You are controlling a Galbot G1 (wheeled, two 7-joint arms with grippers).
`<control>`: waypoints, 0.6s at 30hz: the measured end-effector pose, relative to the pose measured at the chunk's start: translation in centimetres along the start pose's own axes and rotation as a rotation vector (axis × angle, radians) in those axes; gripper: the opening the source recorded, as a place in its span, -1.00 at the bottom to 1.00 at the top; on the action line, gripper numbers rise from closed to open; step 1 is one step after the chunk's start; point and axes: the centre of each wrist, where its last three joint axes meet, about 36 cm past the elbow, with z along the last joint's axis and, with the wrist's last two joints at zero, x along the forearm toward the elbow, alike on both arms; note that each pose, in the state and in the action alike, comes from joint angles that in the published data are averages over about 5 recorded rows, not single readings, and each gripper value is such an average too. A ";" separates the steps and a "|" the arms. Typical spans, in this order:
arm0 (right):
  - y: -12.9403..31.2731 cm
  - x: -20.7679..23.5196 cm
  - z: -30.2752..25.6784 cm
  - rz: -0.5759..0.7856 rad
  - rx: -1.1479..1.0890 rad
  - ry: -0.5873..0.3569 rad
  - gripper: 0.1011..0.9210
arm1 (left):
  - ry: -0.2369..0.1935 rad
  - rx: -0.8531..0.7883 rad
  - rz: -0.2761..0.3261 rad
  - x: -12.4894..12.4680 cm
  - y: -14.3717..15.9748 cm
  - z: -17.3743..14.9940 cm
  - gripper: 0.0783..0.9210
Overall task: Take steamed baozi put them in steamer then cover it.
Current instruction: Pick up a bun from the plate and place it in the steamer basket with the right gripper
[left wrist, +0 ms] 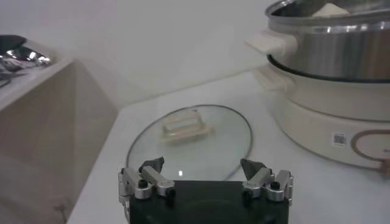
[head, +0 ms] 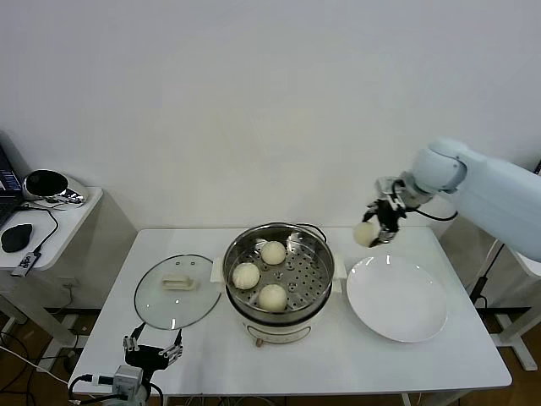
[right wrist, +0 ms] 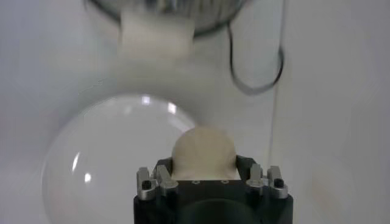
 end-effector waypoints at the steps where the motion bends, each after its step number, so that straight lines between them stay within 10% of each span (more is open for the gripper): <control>1: -0.2 0.1 -1.0 -0.009 -0.001 -0.008 0.31 | -0.005 -0.002 -0.004 0.0 0.1 -0.1 0.77; 18: -0.7 -7.0 -13.1 -0.178 -0.022 -0.004 0.30 | -0.057 0.021 -0.017 0.7 1.0 -1.6 0.77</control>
